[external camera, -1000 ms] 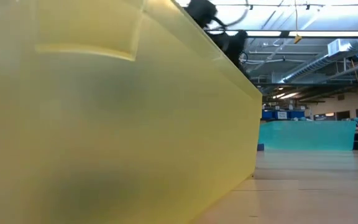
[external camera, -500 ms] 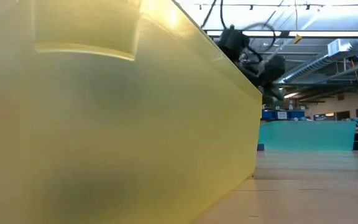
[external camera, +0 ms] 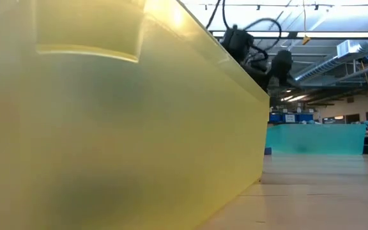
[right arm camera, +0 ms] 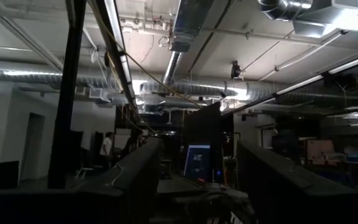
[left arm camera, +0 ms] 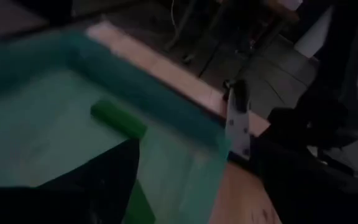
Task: Sort blocks
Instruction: Put the blue block into the yellow bin
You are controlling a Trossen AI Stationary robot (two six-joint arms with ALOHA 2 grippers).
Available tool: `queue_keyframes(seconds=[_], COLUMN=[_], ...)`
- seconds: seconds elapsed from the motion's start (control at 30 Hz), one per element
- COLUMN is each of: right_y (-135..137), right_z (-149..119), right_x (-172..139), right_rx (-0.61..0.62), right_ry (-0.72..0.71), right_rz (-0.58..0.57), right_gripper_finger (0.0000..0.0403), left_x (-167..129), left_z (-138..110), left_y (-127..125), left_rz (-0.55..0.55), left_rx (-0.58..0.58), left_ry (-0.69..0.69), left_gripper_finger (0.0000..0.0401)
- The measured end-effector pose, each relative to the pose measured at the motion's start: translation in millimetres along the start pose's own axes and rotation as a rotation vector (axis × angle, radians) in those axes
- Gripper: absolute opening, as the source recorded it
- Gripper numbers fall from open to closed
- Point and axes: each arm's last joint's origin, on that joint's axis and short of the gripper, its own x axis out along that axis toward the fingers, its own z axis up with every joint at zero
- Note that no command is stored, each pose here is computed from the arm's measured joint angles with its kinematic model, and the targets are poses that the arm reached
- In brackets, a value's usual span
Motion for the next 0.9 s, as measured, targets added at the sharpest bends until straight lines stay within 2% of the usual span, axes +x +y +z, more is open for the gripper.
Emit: queue_keyframes(seconds=[0.13, 0.27, 0.37, 0.5, 0.67, 0.8, 0.9], right_y=[2, 3, 4, 5, 1, -5, -12], right_z=[1, 1, 1, -2, -22, -48, -69], right_x=[-2, -3, -4, -4, 2, 19, 34], right_rx=[-0.002, -0.017, -0.019, -0.012, -0.008, -0.018, -0.033], right_ry=[0.007, 0.035, 0.04, 0.067, 0.201, 0.372, 0.566], right_rz=[0.001, -0.041, -0.032, -0.035, -0.183, -0.281, -0.326], right_gripper_finger=[0.0222, 0.0222, 0.0222, 0.0222, 0.0222, 0.022, 0.0218], left_x=[-17, -47, -76, -135, -224, -286, -325], left_z=[27, 53, 59, 58, 42, 22, 6], left_y=[-17, -31, -34, -39, -48, -59, -67], left_rz=[-0.012, -0.043, -0.055, -0.101, -0.088, -0.032, -0.015], left_rx=[0.066, 0.113, 0.132, 0.139, 0.16, 0.173, 0.177], left_ry=[-0.047, -0.102, -0.15, -0.283, -0.355, -0.391, -0.427], left_gripper_finger=[0.0305, 0.0251, 0.0212, 0.0178, 0.0168, 0.0168, 0.0168])
